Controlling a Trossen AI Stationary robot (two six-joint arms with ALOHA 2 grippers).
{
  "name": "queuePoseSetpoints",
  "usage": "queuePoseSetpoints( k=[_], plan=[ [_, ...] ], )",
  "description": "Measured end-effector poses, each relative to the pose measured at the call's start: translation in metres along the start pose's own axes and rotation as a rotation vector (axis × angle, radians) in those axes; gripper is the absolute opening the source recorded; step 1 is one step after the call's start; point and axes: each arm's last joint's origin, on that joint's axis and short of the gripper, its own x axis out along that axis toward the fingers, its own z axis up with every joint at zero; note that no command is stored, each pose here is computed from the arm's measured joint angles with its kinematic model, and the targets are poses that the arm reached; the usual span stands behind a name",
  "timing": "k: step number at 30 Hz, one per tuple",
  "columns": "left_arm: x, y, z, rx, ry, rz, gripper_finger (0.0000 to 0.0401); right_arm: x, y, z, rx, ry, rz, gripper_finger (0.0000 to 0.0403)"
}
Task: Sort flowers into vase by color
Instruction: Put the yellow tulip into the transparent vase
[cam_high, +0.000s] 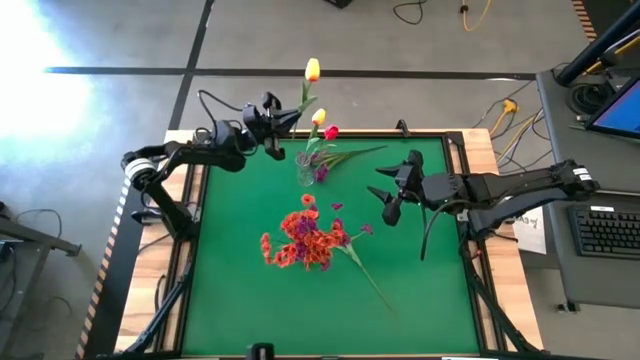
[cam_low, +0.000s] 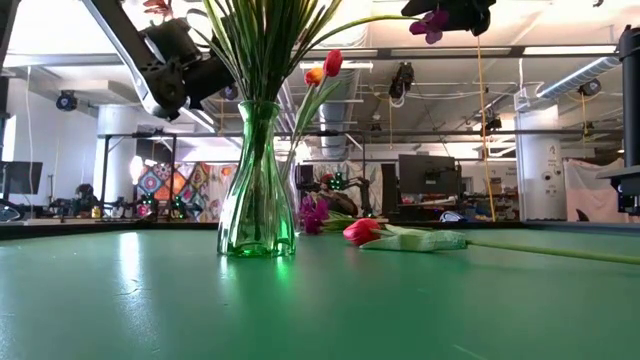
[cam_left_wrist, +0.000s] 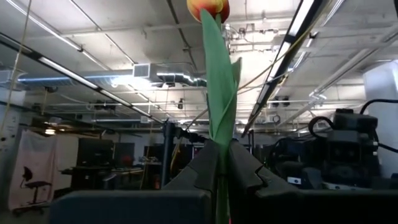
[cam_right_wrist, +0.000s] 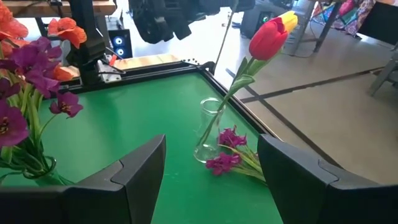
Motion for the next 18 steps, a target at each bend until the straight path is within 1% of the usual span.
queuePoseSetpoints(
  k=[5, 11, 18],
  plan=[
    [0.0022, 0.0004, 0.0016, -0.002, -0.008, -0.004, 0.0, 0.0, -0.0002, 0.0, -0.007, -0.001, -0.007, 0.0247],
    [0.003, 0.0001, 0.0019, 0.02, -0.01, -0.006, 0.0, 0.0, -0.0008, -0.0011, 0.035, 0.007, -0.026, 0.0247],
    [0.0065, -0.0077, -0.0005, 0.015, -0.01, -0.029, 0.0, 0.0, -0.0008, -0.0007, 0.04, 0.004, -0.026, 0.0247]
  ],
)
